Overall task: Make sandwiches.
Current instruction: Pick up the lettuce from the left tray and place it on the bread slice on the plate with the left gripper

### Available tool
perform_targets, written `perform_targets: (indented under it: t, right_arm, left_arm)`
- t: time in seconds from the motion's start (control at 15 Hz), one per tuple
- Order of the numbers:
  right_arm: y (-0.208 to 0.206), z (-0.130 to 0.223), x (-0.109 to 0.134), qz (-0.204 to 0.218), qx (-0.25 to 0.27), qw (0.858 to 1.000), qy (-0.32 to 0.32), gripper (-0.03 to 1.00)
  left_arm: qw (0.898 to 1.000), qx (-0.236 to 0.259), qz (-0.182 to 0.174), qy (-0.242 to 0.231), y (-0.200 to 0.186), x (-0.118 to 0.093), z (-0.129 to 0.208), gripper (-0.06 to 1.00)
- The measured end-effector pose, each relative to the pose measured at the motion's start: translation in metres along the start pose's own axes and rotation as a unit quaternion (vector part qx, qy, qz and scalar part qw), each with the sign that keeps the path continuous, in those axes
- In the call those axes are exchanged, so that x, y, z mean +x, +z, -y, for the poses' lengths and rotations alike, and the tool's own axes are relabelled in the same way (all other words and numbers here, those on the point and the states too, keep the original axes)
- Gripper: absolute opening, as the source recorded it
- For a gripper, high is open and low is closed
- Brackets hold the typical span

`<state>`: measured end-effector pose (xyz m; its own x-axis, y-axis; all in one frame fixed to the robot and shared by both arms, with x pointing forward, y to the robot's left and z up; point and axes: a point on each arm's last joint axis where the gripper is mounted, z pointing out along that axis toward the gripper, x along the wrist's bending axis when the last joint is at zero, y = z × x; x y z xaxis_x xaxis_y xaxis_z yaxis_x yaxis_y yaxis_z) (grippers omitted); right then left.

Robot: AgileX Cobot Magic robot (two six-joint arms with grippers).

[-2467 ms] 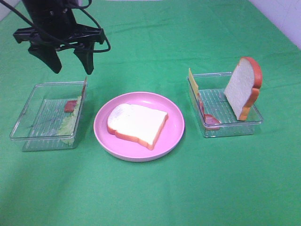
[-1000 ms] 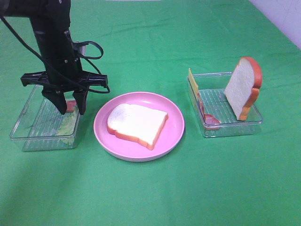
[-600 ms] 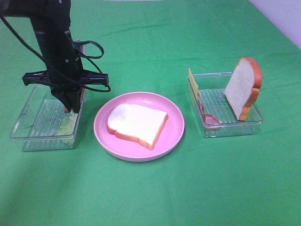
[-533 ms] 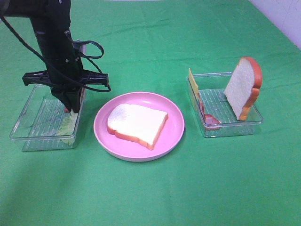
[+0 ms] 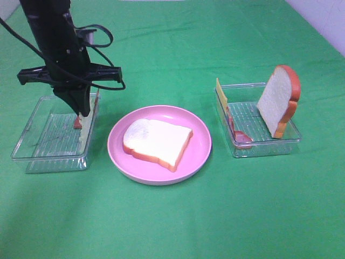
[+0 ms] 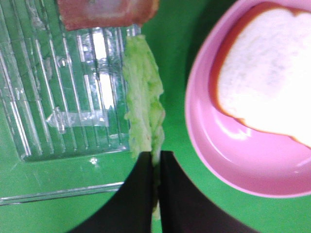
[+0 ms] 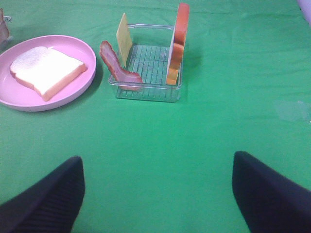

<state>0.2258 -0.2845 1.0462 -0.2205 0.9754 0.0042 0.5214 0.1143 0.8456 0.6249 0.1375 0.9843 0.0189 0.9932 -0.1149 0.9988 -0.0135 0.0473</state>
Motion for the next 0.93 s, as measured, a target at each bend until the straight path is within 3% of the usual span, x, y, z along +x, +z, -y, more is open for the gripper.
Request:
perform_targets:
  t: [0.13, 0.27, 0.33, 0.47, 0.53, 0.67, 0.8, 0.93]
  right_arm:
    - [0.0, 0.0, 0.0, 0.0, 0.0, 1.0, 0.0, 0.78]
    - [0.0, 0.0, 0.0, 0.0, 0.0, 1.0, 0.0, 0.78]
    - [0.0, 0.0, 0.0, 0.0, 0.0, 1.0, 0.0, 0.78]
    - [0.0, 0.0, 0.0, 0.0, 0.0, 1.0, 0.0, 0.78]
    - [0.0, 0.0, 0.0, 0.0, 0.0, 1.0, 0.0, 0.78]
    - [0.0, 0.0, 0.0, 0.0, 0.0, 1.0, 0.0, 0.78]
    - [0.0, 0.0, 0.0, 0.0, 0.0, 1.0, 0.0, 0.78]
    - [0.0, 0.0, 0.0, 0.0, 0.0, 1.0, 0.0, 0.78]
  left_arm:
    - [0.998, -0.019, 0.05, 0.013, -0.024, -0.008, 0.006, 0.02]
    - [0.991, -0.037, 0.129, 0.027, -0.042, -0.021, 0.009, 0.02]
    - [0.988, -0.042, 0.146, 0.034, -0.044, -0.025, 0.01, 0.02]
    - [0.974, -0.055, 0.212, 0.062, -0.046, -0.044, 0.011, 0.02]
    - [0.96, -0.061, 0.261, 0.085, -0.036, -0.07, 0.014, 0.02]
    - [0.954, -0.045, 0.28, 0.099, -0.016, -0.09, 0.018, 0.02]
    - [0.955, -0.029, 0.274, 0.107, 0.003, -0.099, 0.02, 0.02]
    - [0.963, -0.014, 0.243, 0.119, 0.027, -0.097, 0.019, 0.02]
